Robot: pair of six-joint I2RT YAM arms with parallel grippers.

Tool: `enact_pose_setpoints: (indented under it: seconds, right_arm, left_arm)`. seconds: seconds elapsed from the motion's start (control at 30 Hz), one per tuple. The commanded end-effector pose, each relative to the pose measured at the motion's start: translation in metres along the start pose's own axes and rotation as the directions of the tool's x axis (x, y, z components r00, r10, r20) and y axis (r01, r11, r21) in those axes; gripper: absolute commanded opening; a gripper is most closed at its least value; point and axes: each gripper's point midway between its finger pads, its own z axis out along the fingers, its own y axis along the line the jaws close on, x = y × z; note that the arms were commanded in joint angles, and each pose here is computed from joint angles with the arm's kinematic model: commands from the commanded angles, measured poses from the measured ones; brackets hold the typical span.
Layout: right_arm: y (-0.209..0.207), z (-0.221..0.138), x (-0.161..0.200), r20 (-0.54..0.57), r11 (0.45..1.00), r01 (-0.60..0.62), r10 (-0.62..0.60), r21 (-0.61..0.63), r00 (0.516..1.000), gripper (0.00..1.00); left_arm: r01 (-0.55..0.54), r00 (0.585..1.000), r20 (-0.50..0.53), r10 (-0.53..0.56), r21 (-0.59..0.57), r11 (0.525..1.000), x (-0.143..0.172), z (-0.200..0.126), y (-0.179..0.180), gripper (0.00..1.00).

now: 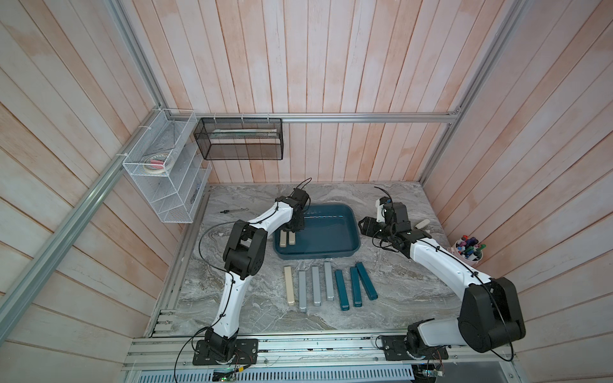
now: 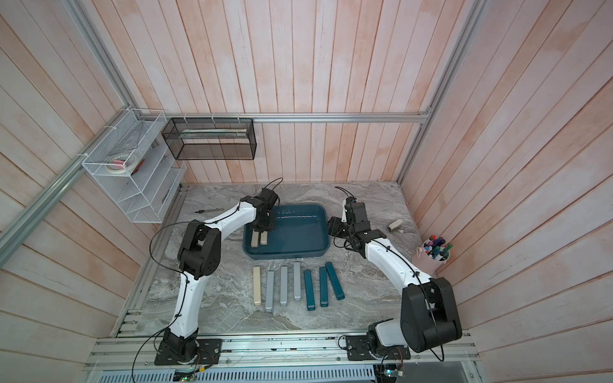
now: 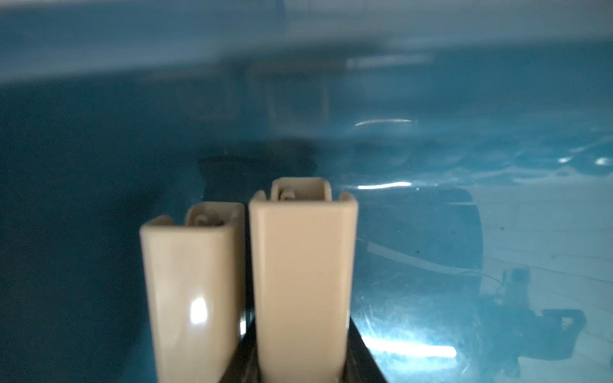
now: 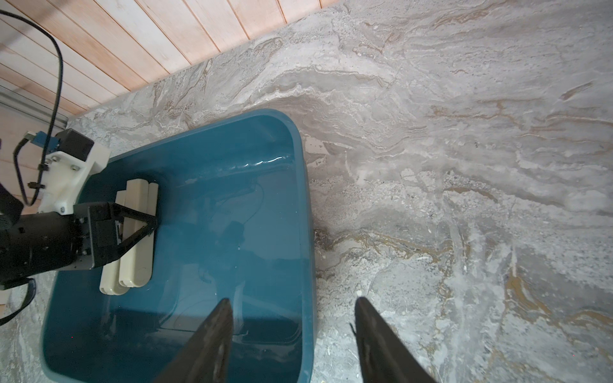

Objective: Put the pruning pliers into the storage box
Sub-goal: Place the pruning pliers in the storage box.

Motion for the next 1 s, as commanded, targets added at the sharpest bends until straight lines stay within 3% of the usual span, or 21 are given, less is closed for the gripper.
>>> enact_pose_setpoints:
  seconds: [0.0,0.5,0.63,0.8,0.97]
  right_arm:
    - [-0.002,0.005,0.007,-0.017,1.000,-0.001,0.001,0.000,1.000,0.61]
    - [0.005,-0.013,-0.004,0.009,1.000,0.023,-0.023,-0.008,1.000,0.62]
    - [0.005,-0.013,-0.001,-0.004,1.000,0.019,-0.019,-0.011,1.000,0.62]
    - [0.005,-0.021,-0.003,0.010,1.000,0.018,-0.018,-0.010,1.000,0.62]
    - [0.005,-0.026,-0.010,0.028,1.000,0.022,-0.022,0.002,0.999,0.62]
  left_arm:
    - [0.028,0.999,0.018,-0.028,-0.008,1.000,-0.004,0.005,0.004,0.28]
    - [0.042,0.994,0.099,-0.046,0.042,0.998,-0.031,-0.063,-0.006,0.38]
    - [0.037,0.996,0.086,-0.038,0.014,0.999,-0.025,-0.063,-0.001,0.38]
    - [0.018,0.991,0.133,-0.018,0.003,1.000,-0.015,-0.101,0.005,0.42]
    - [0.020,0.989,0.149,-0.025,0.036,0.999,0.023,-0.145,0.011,0.56]
